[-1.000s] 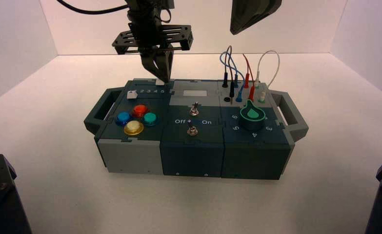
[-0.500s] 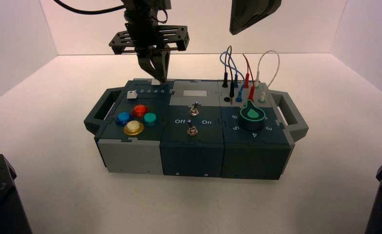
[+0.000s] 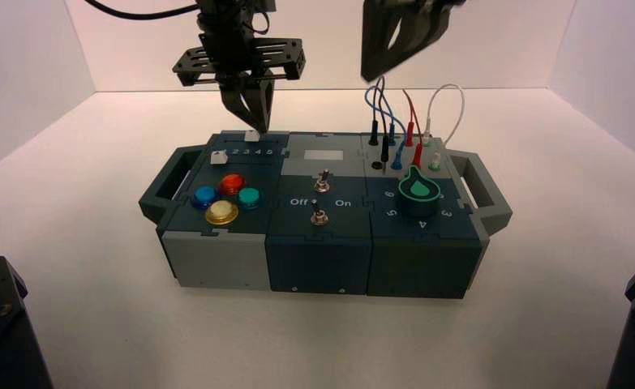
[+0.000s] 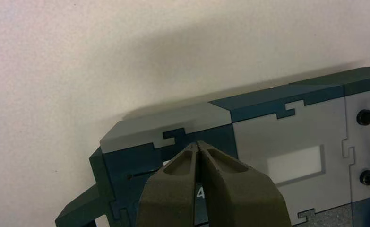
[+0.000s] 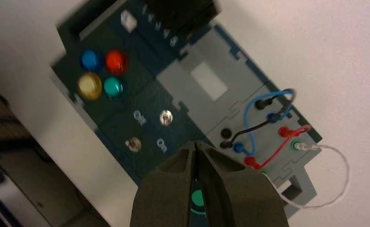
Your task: Move the top slider to position 3.
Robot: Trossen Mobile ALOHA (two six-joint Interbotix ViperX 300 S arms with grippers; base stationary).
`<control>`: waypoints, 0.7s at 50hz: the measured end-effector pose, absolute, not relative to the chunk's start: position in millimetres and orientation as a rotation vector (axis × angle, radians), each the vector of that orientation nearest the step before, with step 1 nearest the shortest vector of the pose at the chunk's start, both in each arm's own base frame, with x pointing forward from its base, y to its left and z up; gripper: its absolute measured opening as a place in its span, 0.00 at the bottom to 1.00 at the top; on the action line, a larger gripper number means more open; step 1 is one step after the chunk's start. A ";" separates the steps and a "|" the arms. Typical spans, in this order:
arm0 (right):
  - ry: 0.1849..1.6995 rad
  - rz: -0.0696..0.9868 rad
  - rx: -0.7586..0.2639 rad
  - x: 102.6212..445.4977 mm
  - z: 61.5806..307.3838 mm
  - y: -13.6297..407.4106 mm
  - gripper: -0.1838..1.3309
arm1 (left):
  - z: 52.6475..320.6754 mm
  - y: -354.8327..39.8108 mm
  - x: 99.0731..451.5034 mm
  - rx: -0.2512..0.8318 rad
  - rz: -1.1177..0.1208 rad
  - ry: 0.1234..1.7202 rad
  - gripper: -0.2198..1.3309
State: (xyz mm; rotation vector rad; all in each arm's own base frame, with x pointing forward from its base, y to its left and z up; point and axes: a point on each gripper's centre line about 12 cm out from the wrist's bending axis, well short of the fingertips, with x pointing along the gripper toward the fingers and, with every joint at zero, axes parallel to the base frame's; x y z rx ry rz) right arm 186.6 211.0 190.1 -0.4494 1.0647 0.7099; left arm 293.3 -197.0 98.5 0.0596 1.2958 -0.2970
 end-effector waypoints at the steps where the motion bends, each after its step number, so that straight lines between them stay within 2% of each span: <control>1: 1.068 0.705 -0.466 185.1 188.6 211.9 0.03 | 98.4 -196.9 293.0 0.062 -0.297 1.298 0.03; 14: 1.024 0.630 -0.756 166.8 181.9 231.5 0.03 | 99.3 -194.8 293.7 0.066 -0.296 1.300 0.03; 21: 1.005 0.648 -0.790 162.3 184.6 242.1 0.03 | 100.8 -193.3 294.4 0.070 -0.299 1.298 0.04; 35: 1.007 0.669 -0.789 155.7 185.4 247.4 0.03 | 106.0 -192.2 292.6 0.073 -0.303 1.296 0.03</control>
